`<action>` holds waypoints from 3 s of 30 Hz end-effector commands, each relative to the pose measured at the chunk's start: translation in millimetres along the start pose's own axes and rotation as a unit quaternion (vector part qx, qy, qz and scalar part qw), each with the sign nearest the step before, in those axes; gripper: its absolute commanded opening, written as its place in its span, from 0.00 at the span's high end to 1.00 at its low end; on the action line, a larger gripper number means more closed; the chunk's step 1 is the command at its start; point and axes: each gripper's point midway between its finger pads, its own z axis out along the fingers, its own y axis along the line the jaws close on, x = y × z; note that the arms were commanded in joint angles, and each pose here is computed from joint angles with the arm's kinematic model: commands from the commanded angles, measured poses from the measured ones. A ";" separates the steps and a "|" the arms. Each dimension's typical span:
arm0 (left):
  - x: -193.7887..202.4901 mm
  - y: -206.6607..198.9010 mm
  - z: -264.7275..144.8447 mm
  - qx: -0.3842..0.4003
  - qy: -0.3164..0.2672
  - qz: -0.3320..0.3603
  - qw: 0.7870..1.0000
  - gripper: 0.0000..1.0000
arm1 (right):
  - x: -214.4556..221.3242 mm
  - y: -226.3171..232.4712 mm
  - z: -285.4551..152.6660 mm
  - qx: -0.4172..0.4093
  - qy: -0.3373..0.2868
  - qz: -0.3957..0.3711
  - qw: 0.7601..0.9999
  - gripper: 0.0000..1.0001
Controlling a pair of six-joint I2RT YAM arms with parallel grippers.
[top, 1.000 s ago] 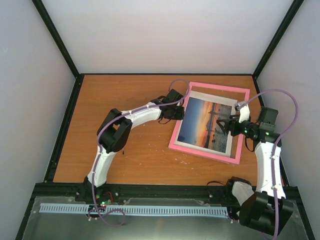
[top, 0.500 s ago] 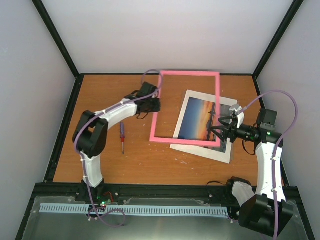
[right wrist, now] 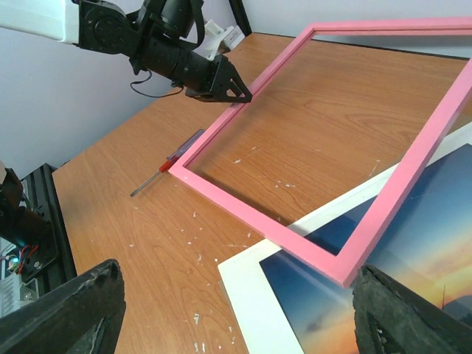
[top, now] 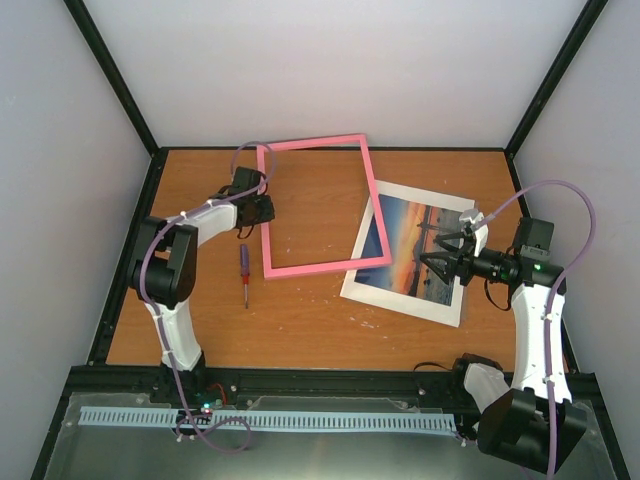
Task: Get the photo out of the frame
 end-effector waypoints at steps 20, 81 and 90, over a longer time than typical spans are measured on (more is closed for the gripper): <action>-18.3 75.9 -3.2 -0.013 -0.038 -0.065 0.997 0.99 | -3.6 5.0 0.7 -0.017 -0.005 -0.007 1.000 0.18; 191.2 -196.7 -90.2 0.240 0.086 0.160 0.954 0.30 | 134.7 -152.1 -45.8 0.262 0.246 0.114 0.926 0.08; 209.1 -203.5 -63.9 0.240 0.121 0.156 0.950 0.27 | 170.4 -149.1 -40.2 0.242 0.280 0.129 0.920 0.14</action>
